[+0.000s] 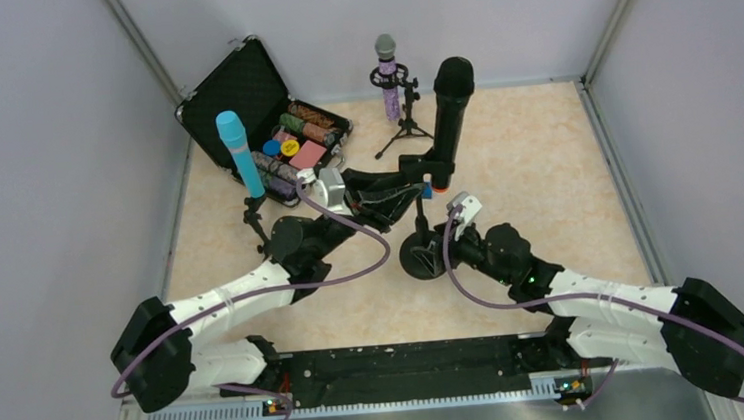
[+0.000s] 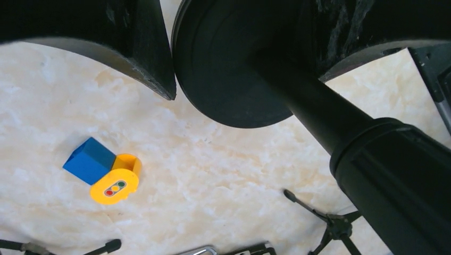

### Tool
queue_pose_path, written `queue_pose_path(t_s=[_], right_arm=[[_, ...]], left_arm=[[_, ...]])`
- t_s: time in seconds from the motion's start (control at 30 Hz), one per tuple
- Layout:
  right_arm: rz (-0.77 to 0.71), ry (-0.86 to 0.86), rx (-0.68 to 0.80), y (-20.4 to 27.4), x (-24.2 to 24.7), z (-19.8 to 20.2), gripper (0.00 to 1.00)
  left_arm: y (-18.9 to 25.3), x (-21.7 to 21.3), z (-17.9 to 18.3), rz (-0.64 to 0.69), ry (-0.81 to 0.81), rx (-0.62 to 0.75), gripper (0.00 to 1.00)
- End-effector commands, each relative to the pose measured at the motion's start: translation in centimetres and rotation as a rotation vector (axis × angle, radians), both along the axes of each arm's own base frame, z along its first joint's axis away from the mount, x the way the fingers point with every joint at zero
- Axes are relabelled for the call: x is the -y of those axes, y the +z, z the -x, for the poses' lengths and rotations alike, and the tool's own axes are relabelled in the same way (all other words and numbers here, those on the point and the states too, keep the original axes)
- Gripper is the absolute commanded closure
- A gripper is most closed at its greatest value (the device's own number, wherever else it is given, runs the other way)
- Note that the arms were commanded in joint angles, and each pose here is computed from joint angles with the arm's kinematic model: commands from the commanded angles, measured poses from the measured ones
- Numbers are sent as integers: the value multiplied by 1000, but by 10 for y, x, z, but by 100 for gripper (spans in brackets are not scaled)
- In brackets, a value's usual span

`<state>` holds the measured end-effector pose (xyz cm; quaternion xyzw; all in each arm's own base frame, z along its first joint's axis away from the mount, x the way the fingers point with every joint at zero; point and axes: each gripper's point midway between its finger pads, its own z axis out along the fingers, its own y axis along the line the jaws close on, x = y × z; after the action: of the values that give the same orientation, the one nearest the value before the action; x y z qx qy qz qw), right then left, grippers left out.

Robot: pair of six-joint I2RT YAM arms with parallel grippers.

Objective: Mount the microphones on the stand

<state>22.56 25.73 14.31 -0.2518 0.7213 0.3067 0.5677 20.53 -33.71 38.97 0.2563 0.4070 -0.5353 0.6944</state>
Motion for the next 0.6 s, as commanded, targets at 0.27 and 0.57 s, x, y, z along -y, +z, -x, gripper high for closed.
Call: queue_pose_path(t_s=[0.27, 0.57], right_arm=[[49, -71, -57, -26, 12, 2, 24], [-85, -35, 18, 44, 5, 6, 11]], left_arm=[[108, -49, 29, 255, 87, 256, 100], [63, -31, 3, 107, 155, 196, 100]])
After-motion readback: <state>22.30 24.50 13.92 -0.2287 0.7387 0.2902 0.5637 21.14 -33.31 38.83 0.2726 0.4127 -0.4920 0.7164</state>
